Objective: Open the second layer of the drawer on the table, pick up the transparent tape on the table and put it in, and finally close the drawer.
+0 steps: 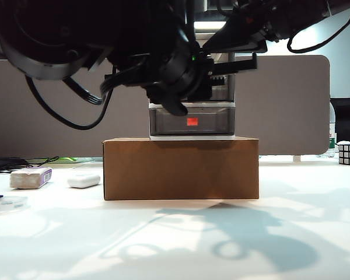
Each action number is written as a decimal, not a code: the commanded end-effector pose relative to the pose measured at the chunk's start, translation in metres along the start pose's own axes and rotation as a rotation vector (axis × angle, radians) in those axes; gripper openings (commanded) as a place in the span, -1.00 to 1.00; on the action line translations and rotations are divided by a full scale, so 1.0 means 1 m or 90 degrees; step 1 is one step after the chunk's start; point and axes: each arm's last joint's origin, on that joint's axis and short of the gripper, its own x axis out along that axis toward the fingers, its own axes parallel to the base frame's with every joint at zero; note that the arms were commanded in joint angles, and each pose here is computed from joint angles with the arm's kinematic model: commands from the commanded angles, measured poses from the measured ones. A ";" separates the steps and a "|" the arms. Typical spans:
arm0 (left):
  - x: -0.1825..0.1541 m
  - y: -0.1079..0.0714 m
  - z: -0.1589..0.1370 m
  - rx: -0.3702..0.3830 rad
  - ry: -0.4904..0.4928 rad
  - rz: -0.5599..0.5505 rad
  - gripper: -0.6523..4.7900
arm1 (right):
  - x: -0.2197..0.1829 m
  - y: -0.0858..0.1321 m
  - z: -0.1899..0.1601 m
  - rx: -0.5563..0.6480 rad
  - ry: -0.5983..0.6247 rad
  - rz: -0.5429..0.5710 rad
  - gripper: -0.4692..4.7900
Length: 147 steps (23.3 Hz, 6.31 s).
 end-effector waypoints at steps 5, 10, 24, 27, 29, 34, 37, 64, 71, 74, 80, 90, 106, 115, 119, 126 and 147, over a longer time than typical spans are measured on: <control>-0.014 -0.011 0.002 0.004 0.004 0.012 -0.78 | 0.000 -0.001 0.004 -0.004 -0.014 -0.012 -0.84; -0.019 -0.010 0.004 0.005 0.007 0.038 -0.78 | 0.000 -0.001 0.004 -0.004 -0.014 -0.011 -0.84; -0.006 -0.002 0.006 -0.016 0.001 -0.016 -0.43 | 0.000 -0.001 0.004 -0.004 -0.014 -0.011 -0.84; -0.001 0.002 0.005 -0.033 0.004 -0.020 -0.43 | 0.000 -0.001 0.004 -0.004 -0.014 -0.011 -0.84; 0.001 0.004 0.005 -0.036 0.006 -0.019 -0.43 | 0.000 -0.001 0.004 -0.004 -0.014 -0.011 -0.84; 0.003 0.005 0.005 -0.036 0.006 -0.034 -0.43 | 0.000 -0.001 0.004 -0.004 -0.014 -0.011 -0.84; 0.003 0.005 0.005 -0.037 0.006 -0.038 -0.43 | 0.000 -0.001 0.004 -0.004 -0.014 -0.011 -0.84; 0.008 0.007 0.006 -0.052 0.007 -0.052 -0.78 | 0.000 -0.001 0.004 -0.004 -0.014 -0.012 -0.84; -0.007 -0.005 0.008 -0.051 0.011 -0.050 -0.78 | 0.000 -0.001 0.004 -0.003 -0.012 -0.014 -0.84; -0.019 -0.011 0.013 -0.035 0.025 -0.035 -0.78 | 0.000 -0.001 0.004 -0.003 -0.012 -0.015 -0.84; -0.032 -0.014 0.019 -0.013 0.044 -0.035 -0.78 | 0.000 -0.001 0.004 -0.003 -0.012 -0.015 -0.84; -0.051 -0.021 0.012 -0.020 0.078 -0.045 -0.78 | 0.000 -0.001 0.003 -0.003 -0.011 -0.015 -0.84; -0.098 -0.024 0.035 0.048 0.078 -0.026 -0.78 | 0.000 -0.001 0.001 0.005 0.002 -0.010 -0.84; -0.131 0.123 0.083 0.039 0.122 -0.065 -0.78 | -0.025 0.010 0.022 -0.011 -0.025 0.014 -0.84; -0.119 0.191 0.088 -0.013 0.178 -0.094 -0.78 | -0.040 0.017 0.032 -0.015 -0.034 0.017 -0.84; -0.082 0.267 0.052 -0.198 0.348 -0.134 -0.72 | -0.051 0.024 0.032 0.004 -0.003 0.032 -0.84; -0.042 0.299 -0.021 0.252 0.387 -0.343 0.62 | -0.051 0.029 0.011 0.024 0.090 0.061 -0.84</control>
